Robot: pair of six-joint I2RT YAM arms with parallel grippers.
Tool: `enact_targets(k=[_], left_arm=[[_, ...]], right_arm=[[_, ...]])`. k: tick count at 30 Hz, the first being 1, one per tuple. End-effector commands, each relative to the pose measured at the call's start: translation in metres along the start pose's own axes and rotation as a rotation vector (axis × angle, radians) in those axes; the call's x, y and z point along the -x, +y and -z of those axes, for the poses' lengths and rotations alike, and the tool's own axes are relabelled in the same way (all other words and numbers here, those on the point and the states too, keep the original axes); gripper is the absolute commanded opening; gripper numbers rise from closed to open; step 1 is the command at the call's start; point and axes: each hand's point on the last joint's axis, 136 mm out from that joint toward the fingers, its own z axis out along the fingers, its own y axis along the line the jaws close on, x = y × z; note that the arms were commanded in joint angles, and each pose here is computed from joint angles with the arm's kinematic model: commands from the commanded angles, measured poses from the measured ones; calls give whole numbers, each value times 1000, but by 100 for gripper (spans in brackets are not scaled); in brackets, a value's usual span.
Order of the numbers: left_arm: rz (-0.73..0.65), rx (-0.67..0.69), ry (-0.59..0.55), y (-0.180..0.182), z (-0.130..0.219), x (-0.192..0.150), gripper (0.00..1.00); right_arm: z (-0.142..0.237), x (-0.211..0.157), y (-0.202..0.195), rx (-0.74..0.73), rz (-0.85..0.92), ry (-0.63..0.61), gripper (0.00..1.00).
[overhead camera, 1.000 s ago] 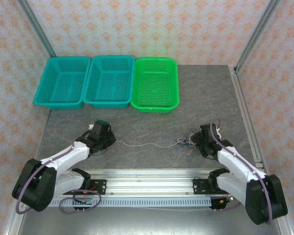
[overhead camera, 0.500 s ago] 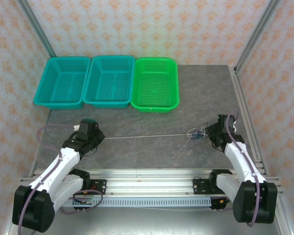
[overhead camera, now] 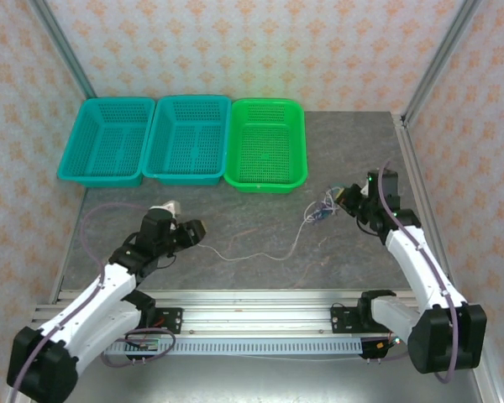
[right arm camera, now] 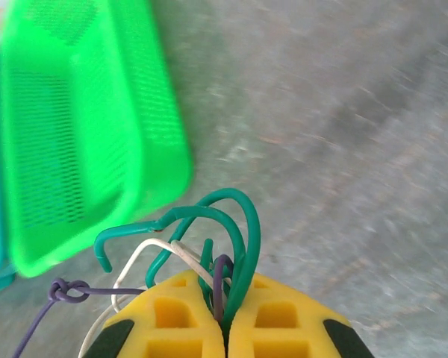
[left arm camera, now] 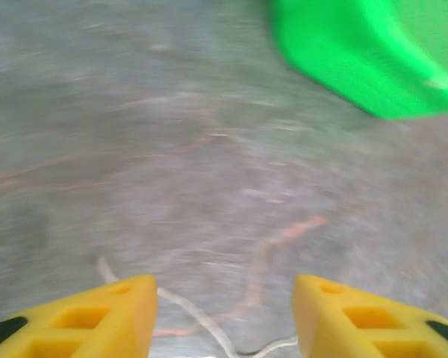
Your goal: Untangle the cables
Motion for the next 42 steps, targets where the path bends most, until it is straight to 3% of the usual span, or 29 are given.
enact_targets(k=[1,4,7,9,12,15,19,22,29,37,40,42], left_arm=[[-241,-122,-106,-57,16,26,56],[-403,-248,-67,-113,20,15,56],[-517,-388,46,-173,14,-8,56],[-521,-489,140,-211,0,-28,56],[-433,-563,164,-248,-23,-42,58],[-310,-507,154,-253,-55,-46,61],[-175,-562,125,-265,-77,-45,62],[-165,-649,164,-285,-84,-55,62],[-204,-709,176,-300,-82,-62,62],[-280,-672,133,-271,-53,-60,87],[-274,-562,122,-258,-61,-55,92],[-255,-557,121,-261,-67,-55,94]], right_arm=[[11,3,41,116,111,50,0],[18,0,62,126,166,88,0],[20,0,74,120,184,100,0],[21,1,79,120,173,96,0],[20,3,80,115,160,82,0],[20,5,77,98,145,72,0],[19,2,74,92,131,74,0],[15,-1,70,85,117,84,0],[11,-4,59,54,99,80,0],[8,1,55,31,63,49,0],[3,1,60,49,35,65,0],[0,1,61,58,12,68,0]])
